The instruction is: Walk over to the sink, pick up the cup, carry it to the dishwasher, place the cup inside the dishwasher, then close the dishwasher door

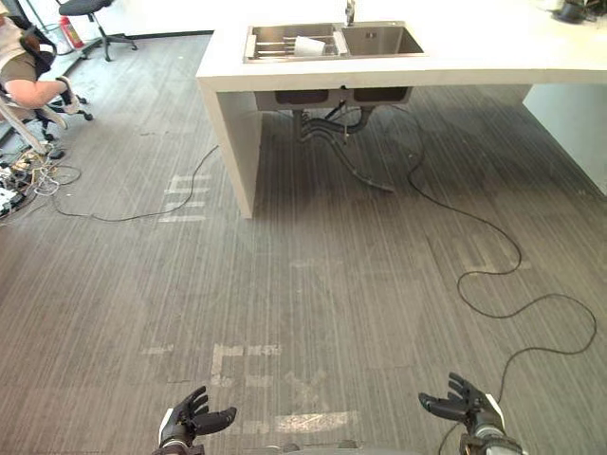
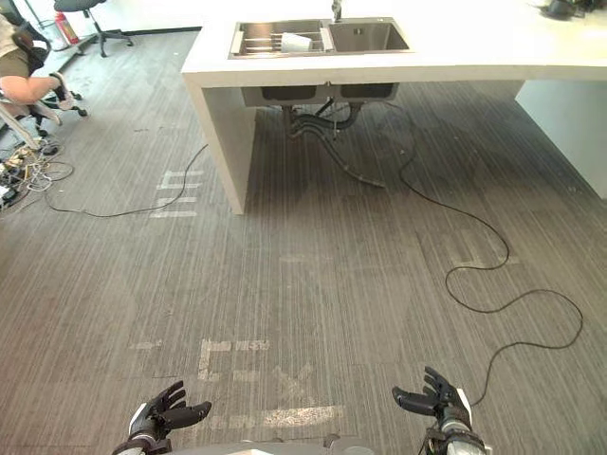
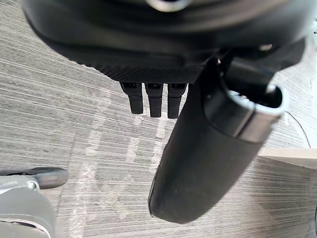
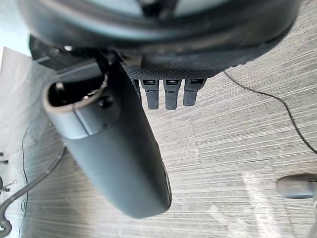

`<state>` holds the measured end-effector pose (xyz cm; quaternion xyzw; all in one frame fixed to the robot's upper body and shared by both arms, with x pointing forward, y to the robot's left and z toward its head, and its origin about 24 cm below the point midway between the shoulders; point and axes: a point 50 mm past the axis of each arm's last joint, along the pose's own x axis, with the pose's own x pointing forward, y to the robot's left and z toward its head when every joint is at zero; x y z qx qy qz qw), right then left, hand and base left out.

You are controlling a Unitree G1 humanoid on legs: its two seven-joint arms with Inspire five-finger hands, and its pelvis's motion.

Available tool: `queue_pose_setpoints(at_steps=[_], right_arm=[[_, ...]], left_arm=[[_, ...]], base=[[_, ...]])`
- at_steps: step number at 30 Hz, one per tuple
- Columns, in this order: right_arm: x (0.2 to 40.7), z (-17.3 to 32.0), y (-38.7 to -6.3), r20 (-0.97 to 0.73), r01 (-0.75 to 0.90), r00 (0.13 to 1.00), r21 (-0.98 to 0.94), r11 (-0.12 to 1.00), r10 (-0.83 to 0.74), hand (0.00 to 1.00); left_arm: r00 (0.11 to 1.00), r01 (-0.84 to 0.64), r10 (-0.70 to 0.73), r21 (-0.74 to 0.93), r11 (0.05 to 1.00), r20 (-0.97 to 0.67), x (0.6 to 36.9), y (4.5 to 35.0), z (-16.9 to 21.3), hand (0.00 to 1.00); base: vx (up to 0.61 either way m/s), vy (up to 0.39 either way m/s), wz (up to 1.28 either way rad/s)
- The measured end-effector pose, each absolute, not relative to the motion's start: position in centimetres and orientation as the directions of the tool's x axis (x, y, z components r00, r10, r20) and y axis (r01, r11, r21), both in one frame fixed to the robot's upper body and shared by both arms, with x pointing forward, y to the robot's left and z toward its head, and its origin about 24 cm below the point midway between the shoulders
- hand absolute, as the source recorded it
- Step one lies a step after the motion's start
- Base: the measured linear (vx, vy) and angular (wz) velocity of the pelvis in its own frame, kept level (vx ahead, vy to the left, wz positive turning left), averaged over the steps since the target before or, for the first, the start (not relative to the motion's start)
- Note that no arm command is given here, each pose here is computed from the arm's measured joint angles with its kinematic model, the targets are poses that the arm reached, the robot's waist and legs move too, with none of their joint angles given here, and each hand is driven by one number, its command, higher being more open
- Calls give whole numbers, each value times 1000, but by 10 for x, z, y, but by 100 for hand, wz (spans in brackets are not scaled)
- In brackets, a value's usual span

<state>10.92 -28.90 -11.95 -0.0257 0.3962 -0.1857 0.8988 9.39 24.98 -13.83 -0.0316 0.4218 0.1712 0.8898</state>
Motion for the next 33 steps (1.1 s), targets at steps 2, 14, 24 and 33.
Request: queue_pose_setpoints(at_steps=[2, 14, 24, 33], right_arm=[[111, -120, -287, -703, 315, 618, -188, 930, -352, 90], [112, -127, -280, -733, 294, 591, -193, 936, -337, 90], [131, -122, -256, -680, 313, 669, -107, 944, -300, 90], [113, -128, -268, -716, 400, 598, -122, 909, -359, 90]], left_arm=[[613, -306, 265, 85, 948, -744, 103, 247, -135, 90], [632, -343, 271, 52, 938, -726, 123, 237, -134, 90], [839, -313, 227, -97, 945, -495, 168, 213, -88, 90], [990, -142, 144, -174, 975, -4, 211, 190, 23, 90]], base=[[116, 47, 5], [402, -141, 38], [529, -196, -14], [577, 156, -25]])
